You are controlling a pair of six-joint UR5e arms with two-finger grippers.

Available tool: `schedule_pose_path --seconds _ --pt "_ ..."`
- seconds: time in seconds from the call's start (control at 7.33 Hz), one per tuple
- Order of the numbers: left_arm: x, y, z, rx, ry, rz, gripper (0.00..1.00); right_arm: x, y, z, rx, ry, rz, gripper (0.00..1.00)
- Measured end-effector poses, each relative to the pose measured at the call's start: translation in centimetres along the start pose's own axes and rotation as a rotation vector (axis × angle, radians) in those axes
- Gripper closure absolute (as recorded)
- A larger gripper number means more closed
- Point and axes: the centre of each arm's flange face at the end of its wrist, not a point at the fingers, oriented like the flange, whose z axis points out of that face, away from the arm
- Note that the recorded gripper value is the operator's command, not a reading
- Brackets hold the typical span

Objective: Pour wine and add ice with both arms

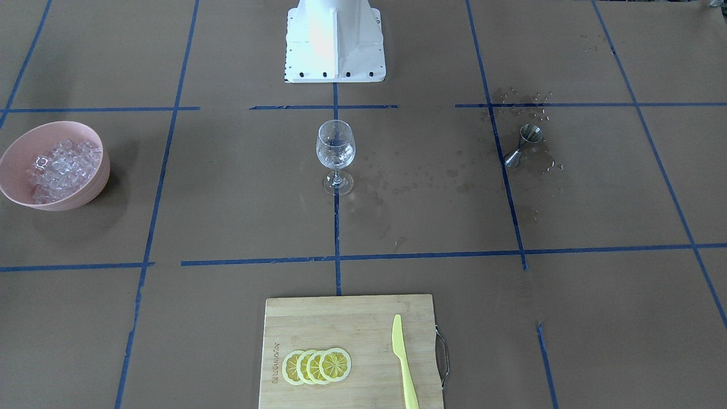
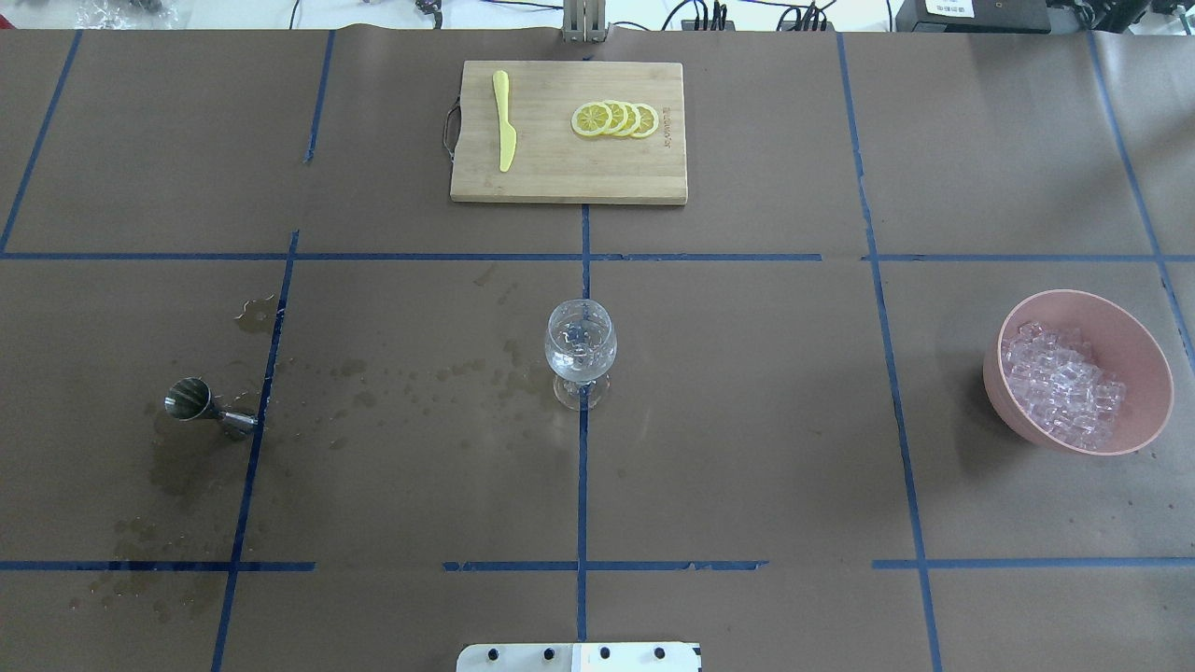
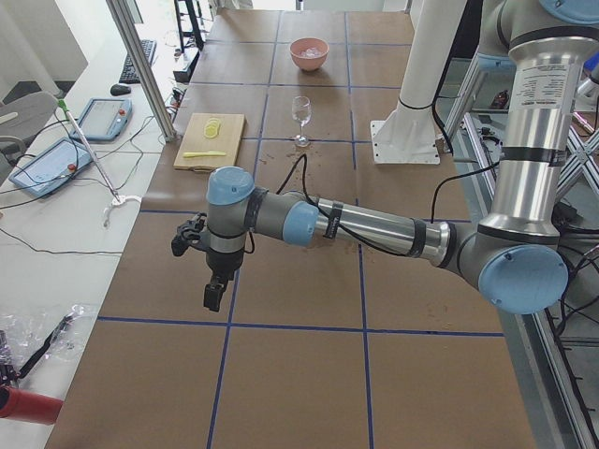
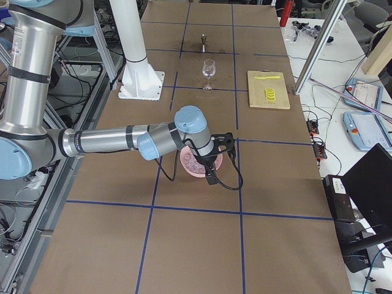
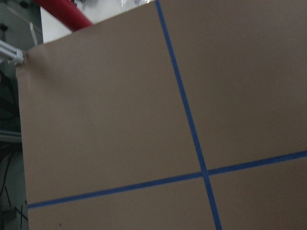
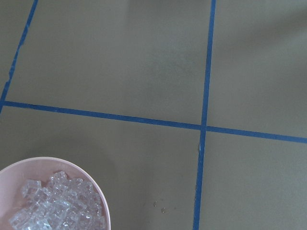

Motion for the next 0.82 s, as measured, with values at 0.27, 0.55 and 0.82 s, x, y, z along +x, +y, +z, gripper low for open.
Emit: schedule_pose_path --seconds 0.27,0.55,0.82 --pt "-2.3 6.5 1.2 -0.062 0.161 -0.105 0.00 -1.0 -0.3 -0.4 0.002 -0.039 -0.001 0.00" --pt "-2.7 12.2 1.9 0.026 0.217 -0.059 0.00 -5.1 -1.0 -0.9 0.001 -0.078 -0.024 0.00" --pt "-2.7 13.2 2.2 0.078 0.224 -0.020 0.00 -11.2 -2.4 0.4 -0.011 -0.103 -0.069 0.00"
